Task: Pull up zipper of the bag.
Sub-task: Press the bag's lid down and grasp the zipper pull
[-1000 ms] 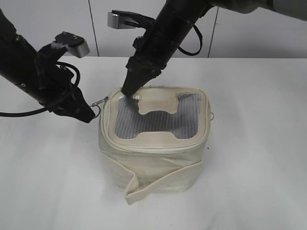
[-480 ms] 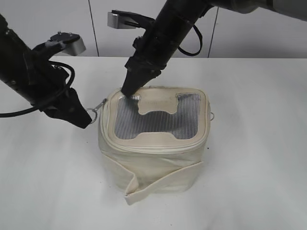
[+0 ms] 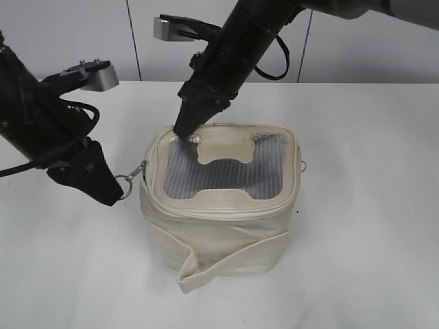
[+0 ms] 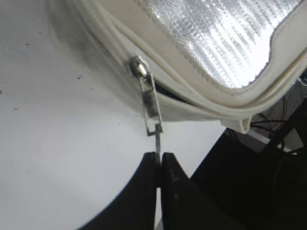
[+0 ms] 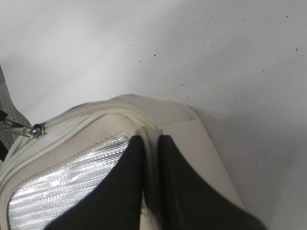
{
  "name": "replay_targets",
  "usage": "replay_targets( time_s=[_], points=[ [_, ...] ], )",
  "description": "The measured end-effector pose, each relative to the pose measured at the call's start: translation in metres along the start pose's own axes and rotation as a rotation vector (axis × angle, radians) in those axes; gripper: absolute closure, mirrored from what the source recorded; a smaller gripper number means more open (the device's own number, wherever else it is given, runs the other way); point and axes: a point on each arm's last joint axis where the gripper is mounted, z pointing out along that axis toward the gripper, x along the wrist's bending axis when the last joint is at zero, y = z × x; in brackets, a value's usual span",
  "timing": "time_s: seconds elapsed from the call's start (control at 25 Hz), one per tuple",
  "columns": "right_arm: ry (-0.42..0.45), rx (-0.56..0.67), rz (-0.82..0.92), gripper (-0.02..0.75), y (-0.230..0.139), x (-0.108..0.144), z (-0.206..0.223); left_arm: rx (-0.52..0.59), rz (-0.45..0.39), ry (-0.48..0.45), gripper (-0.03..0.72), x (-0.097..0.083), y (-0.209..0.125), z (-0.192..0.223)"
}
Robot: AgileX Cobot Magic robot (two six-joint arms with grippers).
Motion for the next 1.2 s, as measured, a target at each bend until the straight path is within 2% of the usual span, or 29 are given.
replay_targets(
  time_s=[0.44, 0.8, 1.08, 1.2],
  points=[
    [0.0, 0.001, 0.006, 0.675, 0.0, 0.0, 0.0, -0.032, -0.043, -0.072, 0.691, -0.032, -0.035, -0.006],
    [-0.001, 0.001, 0.006, 0.675, 0.0, 0.001, 0.0, -0.071, 0.054, -0.092, 0.691, -0.084, -0.026, 0.016],
    [-0.004, 0.001, 0.005, 0.675, 0.0, 0.0, -0.001, -0.194, 0.127, -0.073, 0.691, -0.12, -0.012, 0.032],
    [-0.004, 0.001, 0.005, 0.675, 0.0, 0.0, -0.001, -0.205, 0.137, -0.078, 0.691, -0.129, -0.007, 0.043]
  ],
)
